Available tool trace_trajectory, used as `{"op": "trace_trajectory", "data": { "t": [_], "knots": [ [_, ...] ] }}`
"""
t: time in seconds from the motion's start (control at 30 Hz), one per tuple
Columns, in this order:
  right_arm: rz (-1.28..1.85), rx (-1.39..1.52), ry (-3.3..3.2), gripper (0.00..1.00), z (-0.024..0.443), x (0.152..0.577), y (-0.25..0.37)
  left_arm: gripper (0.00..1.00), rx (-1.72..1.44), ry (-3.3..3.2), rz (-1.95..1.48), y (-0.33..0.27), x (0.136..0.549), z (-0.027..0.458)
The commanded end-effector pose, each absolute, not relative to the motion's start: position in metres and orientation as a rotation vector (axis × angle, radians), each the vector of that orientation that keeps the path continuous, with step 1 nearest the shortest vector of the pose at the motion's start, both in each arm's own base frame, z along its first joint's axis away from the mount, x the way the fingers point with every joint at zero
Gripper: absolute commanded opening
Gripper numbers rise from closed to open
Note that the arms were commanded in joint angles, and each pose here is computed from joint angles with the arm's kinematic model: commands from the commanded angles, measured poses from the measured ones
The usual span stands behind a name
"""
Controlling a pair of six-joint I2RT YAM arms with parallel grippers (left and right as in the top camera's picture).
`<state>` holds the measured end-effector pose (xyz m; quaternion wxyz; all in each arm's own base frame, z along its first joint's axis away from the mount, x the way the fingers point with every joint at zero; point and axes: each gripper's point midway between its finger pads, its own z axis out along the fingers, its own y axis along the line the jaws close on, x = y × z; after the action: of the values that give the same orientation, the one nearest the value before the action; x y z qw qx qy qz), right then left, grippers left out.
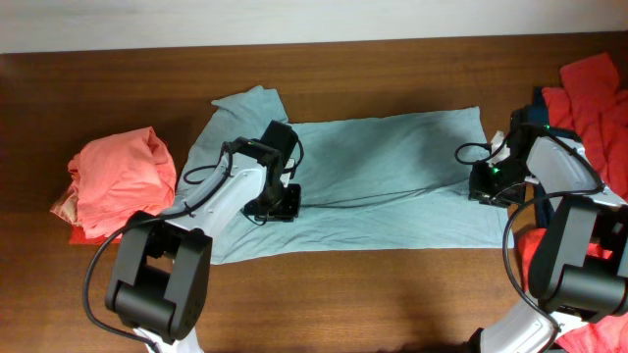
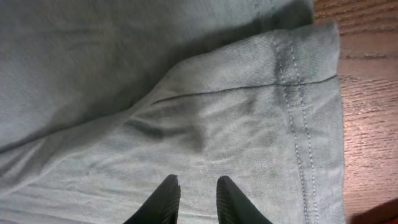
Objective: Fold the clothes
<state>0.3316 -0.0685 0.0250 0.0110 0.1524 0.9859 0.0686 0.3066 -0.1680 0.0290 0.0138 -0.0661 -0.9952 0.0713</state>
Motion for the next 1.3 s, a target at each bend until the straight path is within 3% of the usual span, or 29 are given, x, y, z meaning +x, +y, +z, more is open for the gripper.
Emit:
{"op": "trace_trajectory", "data": {
  "t": [0.0, 0.17, 0.57, 0.77, 0.97, 1.1, 1.17, 1.2, 1.23, 1.27],
  "knots": [
    [0.192, 0.470, 3.072, 0.25, 0.029, 0.330, -0.071, 0.33, -0.206, -3.079, 0.227, -0.169, 0.303, 0.024],
    [0.192, 0.470, 3.072, 0.25, 0.029, 0.330, -0.071, 0.44, -0.201, -3.080, 0.228, -0.169, 0.303, 0.023],
    [0.192, 0.470, 3.072, 0.26, 0.029, 0.330, -0.071, 0.43, -0.196, -3.053, 0.254, -0.173, 0.302, 0.014],
    [0.192, 0.470, 3.071, 0.25, 0.029, 0.330, -0.071, 0.02, -0.195, -3.058, 0.256, -0.173, 0.304, 0.014],
    [0.192, 0.470, 3.072, 0.25, 0.029, 0.330, -0.071, 0.01, -0.213, -3.121, 0.291, -0.179, 0.326, 0.030],
    [0.192, 0.470, 3.072, 0.26, 0.029, 0.330, -0.071, 0.00, -0.169, -3.272, 0.218, -0.166, 0.371, 0.057],
    [0.192, 0.470, 3.072, 0.25, 0.029, 0.330, -0.071, 0.03, -0.107, -3.353, 0.178, -0.155, 0.394, 0.069],
    [0.192, 0.470, 3.072, 0.25, 0.029, 0.330, -0.071, 0.13, -0.094, -3.359, 0.189, -0.153, 0.397, 0.070],
    [0.192, 0.470, 3.072, 0.25, 0.029, 0.330, -0.071, 0.30, -0.084, -3.355, 0.200, -0.152, 0.397, 0.070],
    [0.192, 0.470, 3.072, 0.25, 0.029, 0.330, -0.071, 0.39, -0.079, -3.346, 0.204, -0.150, 0.396, 0.070]
  ]
}}
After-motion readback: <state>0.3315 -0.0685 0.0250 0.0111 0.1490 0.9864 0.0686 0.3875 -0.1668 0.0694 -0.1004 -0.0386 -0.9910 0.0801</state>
